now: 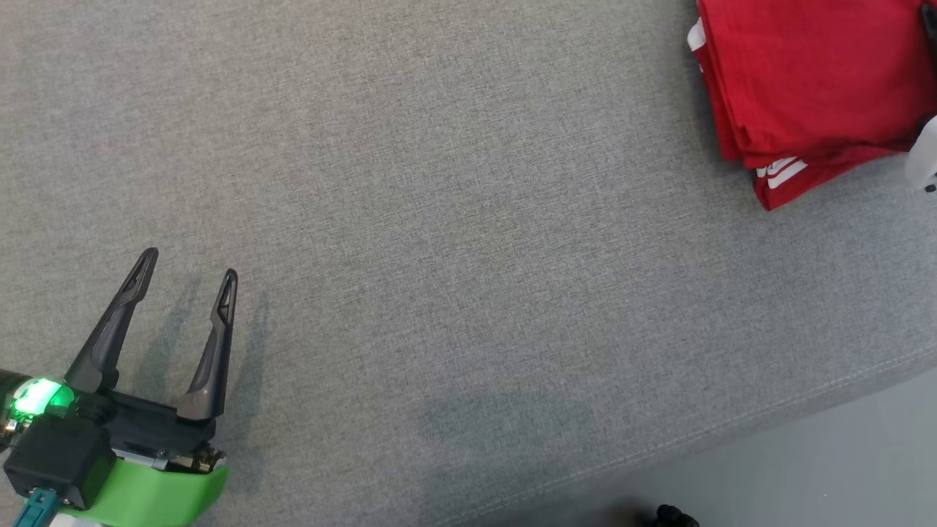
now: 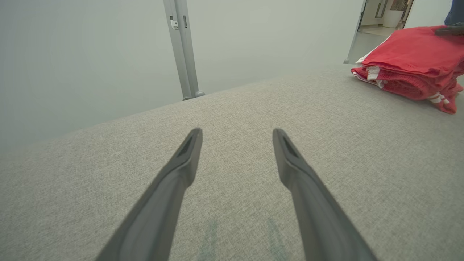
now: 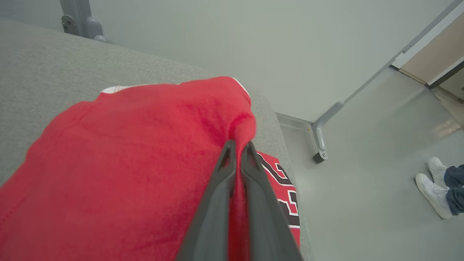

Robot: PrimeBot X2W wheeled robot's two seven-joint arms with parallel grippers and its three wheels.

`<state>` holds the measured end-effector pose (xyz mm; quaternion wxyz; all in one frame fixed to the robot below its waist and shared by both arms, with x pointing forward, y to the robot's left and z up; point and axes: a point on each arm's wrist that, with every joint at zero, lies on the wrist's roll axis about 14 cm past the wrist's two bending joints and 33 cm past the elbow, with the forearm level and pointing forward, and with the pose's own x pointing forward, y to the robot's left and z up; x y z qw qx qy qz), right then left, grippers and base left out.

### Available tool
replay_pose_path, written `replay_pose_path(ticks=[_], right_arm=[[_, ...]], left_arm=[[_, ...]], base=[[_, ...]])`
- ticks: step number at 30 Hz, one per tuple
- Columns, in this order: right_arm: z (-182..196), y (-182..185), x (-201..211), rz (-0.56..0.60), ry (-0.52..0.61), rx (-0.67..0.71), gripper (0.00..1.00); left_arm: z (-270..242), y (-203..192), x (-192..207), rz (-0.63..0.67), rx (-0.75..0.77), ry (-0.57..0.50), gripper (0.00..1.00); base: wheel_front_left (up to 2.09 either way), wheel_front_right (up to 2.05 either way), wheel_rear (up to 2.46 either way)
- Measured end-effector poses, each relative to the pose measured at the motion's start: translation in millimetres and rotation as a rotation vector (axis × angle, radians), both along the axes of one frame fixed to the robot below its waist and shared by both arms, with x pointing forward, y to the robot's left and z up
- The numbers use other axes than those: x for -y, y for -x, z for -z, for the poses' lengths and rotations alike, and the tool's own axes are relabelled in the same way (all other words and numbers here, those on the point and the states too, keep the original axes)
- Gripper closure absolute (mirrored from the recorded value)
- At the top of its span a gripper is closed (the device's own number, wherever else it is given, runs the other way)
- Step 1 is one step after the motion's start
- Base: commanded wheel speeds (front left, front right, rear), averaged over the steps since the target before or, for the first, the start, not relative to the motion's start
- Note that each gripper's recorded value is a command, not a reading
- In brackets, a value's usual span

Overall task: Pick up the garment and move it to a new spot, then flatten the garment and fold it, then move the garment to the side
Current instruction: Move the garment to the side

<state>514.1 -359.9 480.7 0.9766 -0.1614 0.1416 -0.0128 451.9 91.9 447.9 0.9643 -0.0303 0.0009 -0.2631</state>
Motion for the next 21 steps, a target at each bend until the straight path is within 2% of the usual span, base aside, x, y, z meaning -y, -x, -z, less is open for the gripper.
replay_pose_path(ticks=[4, 5, 6, 7, 11, 16, 21], right_arm=[[-9, -5, 5, -0.003, 0.098, -0.004, 1.00], [-9, -6, 5, -0.001, 0.118, -0.010, 0.74], [-9, -6, 7, 0.002, 0.139, -0.015, 0.04], [-10, -7, 8, 0.009, 0.157, -0.011, 0.00], [-12, -5, 16, 0.044, 0.238, -0.015, 0.00], [-28, -1, 16, 0.087, 0.302, 0.057, 0.00], [-33, -2, -26, 0.054, 0.186, 0.188, 0.00]], left_arm=[[4, -2, 0, 0.006, -0.007, 0.003, 0.00], [4, -3, 0, 0.008, -0.007, 0.004, 0.00], [4, -4, 0, 0.009, -0.006, 0.003, 0.00], [4, -4, 0, 0.010, -0.005, 0.003, 0.00], [4, -5, -1, 0.007, -0.005, 0.005, 0.00], [-1, -3, -4, -0.007, -0.001, 0.006, 0.00], [-10, 1, -5, -0.035, 0.010, 0.021, 0.00]], base=[[0.00, 0.00, 0.00], [0.00, 0.00, 0.00], [0.00, 0.00, 0.00], [0.00, 0.00, 0.00], [0.00, 0.00, 0.00], [0.00, 0.00, 0.00], [0.00, 0.00, 0.00]])
